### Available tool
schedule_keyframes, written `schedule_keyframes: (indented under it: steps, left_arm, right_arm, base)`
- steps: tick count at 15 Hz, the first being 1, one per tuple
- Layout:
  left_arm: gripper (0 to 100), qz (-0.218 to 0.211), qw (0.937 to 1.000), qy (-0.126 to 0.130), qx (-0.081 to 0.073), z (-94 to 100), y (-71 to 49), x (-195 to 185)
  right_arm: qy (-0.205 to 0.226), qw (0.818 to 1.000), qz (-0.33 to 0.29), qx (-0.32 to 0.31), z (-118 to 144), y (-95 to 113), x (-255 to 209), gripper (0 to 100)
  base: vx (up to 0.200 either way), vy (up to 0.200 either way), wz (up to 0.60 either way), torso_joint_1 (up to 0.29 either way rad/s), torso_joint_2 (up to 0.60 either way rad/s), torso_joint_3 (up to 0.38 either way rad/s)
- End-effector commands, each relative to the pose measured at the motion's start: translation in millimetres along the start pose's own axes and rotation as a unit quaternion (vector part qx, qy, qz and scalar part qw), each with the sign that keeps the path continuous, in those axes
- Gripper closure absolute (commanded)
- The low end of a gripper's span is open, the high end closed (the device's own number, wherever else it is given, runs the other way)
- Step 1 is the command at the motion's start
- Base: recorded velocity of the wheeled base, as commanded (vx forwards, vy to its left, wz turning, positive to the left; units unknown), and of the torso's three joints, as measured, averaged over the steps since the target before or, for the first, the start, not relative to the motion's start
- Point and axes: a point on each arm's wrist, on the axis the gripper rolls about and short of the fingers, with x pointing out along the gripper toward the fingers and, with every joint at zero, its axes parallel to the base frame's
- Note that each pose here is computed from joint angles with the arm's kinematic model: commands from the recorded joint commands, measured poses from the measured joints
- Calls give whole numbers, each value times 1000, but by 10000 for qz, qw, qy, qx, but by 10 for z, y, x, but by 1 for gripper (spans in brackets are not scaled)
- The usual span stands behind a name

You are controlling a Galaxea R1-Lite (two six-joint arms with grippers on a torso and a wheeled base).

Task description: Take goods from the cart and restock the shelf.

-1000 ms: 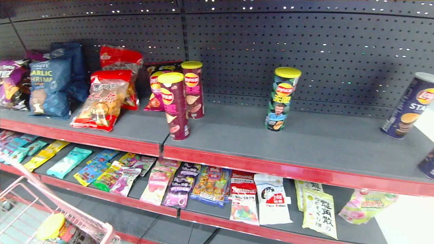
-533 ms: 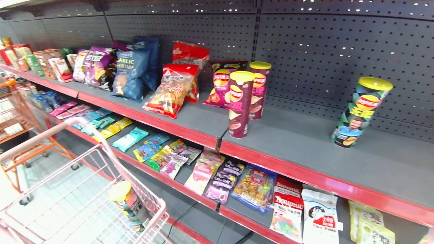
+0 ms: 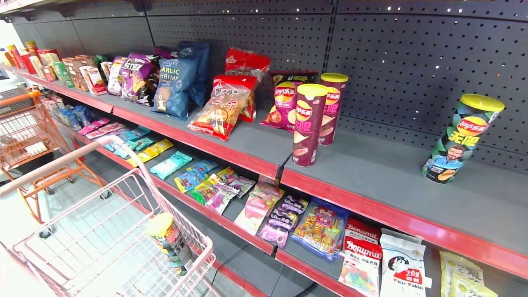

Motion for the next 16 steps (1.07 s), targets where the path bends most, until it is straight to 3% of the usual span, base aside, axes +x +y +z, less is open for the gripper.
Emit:
schedule_keyframes:
  steps: [1, 8, 16]
  left_arm:
    - [0, 6, 10000, 8, 0, 0, 0, 1]
    - [0, 6, 10000, 8, 0, 0, 0, 1]
    - [0, 6, 10000, 8, 7, 0, 0, 1]
  right_arm:
    - [2, 10000, 0, -2, -2, 0, 0, 0]
    - [-6, 10000, 0, 6, 2, 0, -1, 0]
    - [2, 10000, 0, 6, -2, 0, 0, 0]
  base:
    - [0, 0, 0, -129, 349, 193]
    - [0, 0, 0, -152, 387, 227]
    - [0, 0, 0, -200, 535, 337]
